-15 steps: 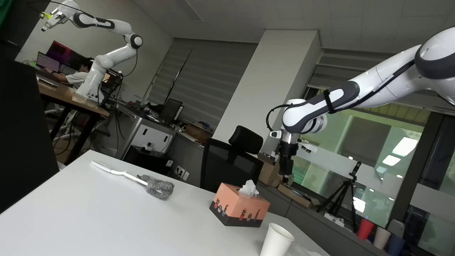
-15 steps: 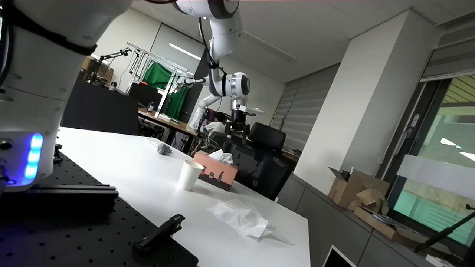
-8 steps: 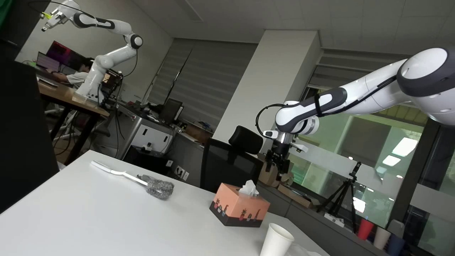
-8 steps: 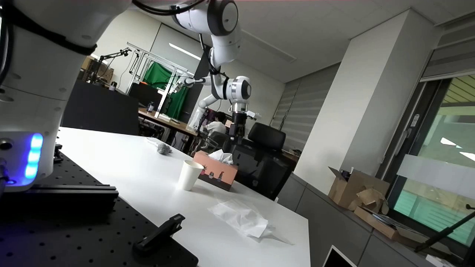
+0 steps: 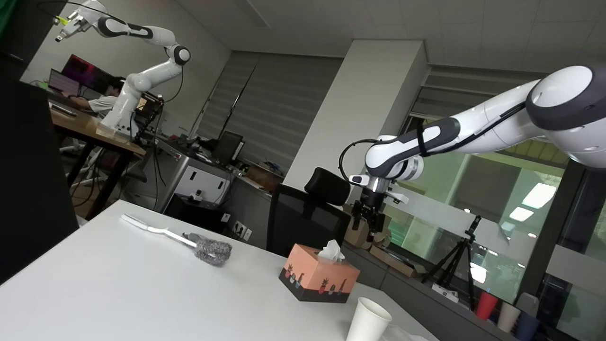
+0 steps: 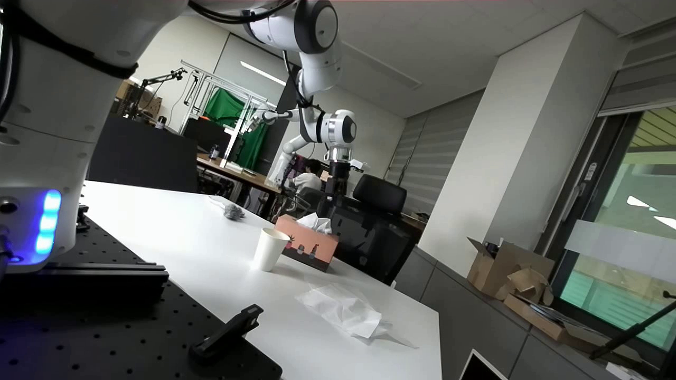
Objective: Remove one square of tissue from the pink tissue box and place it on the table
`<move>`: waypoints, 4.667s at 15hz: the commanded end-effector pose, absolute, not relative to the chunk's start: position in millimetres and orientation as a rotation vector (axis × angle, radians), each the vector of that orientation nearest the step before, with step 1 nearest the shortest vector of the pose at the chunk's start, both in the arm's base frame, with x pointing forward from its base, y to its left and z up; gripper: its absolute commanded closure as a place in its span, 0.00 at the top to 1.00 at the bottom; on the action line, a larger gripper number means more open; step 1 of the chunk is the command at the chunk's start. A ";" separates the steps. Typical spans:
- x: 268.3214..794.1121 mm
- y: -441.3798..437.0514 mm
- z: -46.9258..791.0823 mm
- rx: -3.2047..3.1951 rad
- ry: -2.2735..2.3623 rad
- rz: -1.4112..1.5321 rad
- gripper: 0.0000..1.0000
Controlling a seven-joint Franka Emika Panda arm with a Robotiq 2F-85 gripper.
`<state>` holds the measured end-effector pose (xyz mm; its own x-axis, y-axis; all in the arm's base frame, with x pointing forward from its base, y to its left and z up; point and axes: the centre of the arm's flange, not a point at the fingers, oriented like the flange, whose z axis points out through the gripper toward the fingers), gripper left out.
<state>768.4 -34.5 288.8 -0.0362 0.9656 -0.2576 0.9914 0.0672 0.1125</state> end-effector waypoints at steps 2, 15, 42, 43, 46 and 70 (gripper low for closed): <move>768.4 -34.6 288.8 1.975 2.082 -0.140 1.00; 797.0 49.0 202.0 1.820 2.466 -0.088 0.75; 814.1 66.5 311.2 1.583 2.366 -0.303 0.00; 814.3 62.0 323.7 1.573 2.340 -0.314 0.00; 814.2 41.3 366.7 1.566 2.255 -0.309 0.00; 785.7 -203.1 214.2 1.430 2.633 -0.986 0.00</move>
